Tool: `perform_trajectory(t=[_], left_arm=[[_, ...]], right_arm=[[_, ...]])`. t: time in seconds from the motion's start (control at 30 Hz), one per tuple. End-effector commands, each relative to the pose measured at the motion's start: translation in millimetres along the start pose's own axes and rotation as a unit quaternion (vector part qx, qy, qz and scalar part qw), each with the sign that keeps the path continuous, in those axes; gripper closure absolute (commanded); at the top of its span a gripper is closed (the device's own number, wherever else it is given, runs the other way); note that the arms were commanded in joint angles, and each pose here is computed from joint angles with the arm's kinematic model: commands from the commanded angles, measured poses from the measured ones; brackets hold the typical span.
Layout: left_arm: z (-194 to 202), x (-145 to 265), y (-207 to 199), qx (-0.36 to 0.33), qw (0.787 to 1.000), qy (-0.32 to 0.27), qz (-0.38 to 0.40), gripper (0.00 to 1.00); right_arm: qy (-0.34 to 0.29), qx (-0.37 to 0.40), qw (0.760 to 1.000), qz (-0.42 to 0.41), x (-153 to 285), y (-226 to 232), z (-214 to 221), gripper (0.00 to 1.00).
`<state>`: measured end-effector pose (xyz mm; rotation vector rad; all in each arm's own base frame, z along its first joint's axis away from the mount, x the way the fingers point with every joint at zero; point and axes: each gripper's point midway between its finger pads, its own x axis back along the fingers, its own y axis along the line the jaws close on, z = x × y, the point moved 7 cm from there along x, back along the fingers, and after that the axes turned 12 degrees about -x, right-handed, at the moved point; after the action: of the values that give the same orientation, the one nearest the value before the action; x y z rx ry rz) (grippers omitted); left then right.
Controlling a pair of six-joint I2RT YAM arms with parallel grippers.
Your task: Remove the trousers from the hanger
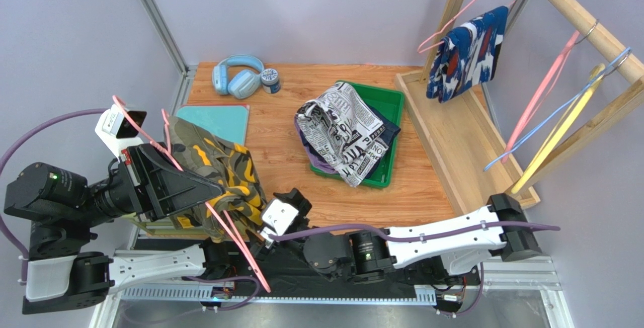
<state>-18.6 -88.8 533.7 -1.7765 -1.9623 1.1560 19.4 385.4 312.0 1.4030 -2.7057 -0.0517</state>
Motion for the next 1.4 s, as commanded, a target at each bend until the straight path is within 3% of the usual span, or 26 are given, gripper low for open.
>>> perform_trajectory(t=[0.0,0.2,0.37,0.6,0.87,1.0,1.1,1.2,1.23,1.37], left_arm=[[-15.1,-1.8,-24.6,-0.023,0.996,-0.031,0.075,1.0],[-10.9,-2.5,-33.3,-0.017,0.993,-0.008,0.117,1.0],[4.5,-2.9,-37.5,-0.005,0.985,0.06,0.162,1.0],[16.2,2.4,-38.8,-0.011,0.976,0.117,0.186,1.0],[17.6,-1.9,-35.8,-0.005,0.977,0.121,0.177,1.0],[18.5,-4.9,-35.1,-0.004,0.976,0.127,0.177,1.0],[19.3,-4.3,-35.2,-0.003,0.975,0.131,0.178,1.0],[18.4,-1.3,-36.2,-0.003,0.976,0.129,0.176,1.0],[17.7,-0.2,-36.8,-0.003,0.976,0.127,0.175,1.0],[14.8,6.0,-39.7,-0.005,0.978,0.12,0.172,1.0]], right_arm=[[-0.057,-0.036,0.997,0.022,-12.3,0.9,-36.9,0.0],[-0.07,-0.029,0.997,-0.007,-14.7,6.1,-43.6,0.0],[-0.092,-0.019,0.996,0.0,-6.9,-3.1,-64.8,0.0],[-0.107,-0.064,0.989,-0.08,11.6,3.5,-78.0,0.0],[-0.121,-0.067,0.987,-0.078,15.7,18.0,-85.7,0.0],[-0.125,-0.071,0.989,-0.044,15.1,11.6,-87.1,0.06],[-0.13,-0.064,0.989,-0.04,15.5,10.1,-91.3,0.15],[-0.134,-0.04,0.99,-0.005,13.9,3.1,-95.7,0.29],[-0.131,-0.03,0.991,0.004,13.0,0.7,-95.9,0.44],[-0.128,-0.004,0.992,0.023,14.2,-4.9,-99.5,0.76]])
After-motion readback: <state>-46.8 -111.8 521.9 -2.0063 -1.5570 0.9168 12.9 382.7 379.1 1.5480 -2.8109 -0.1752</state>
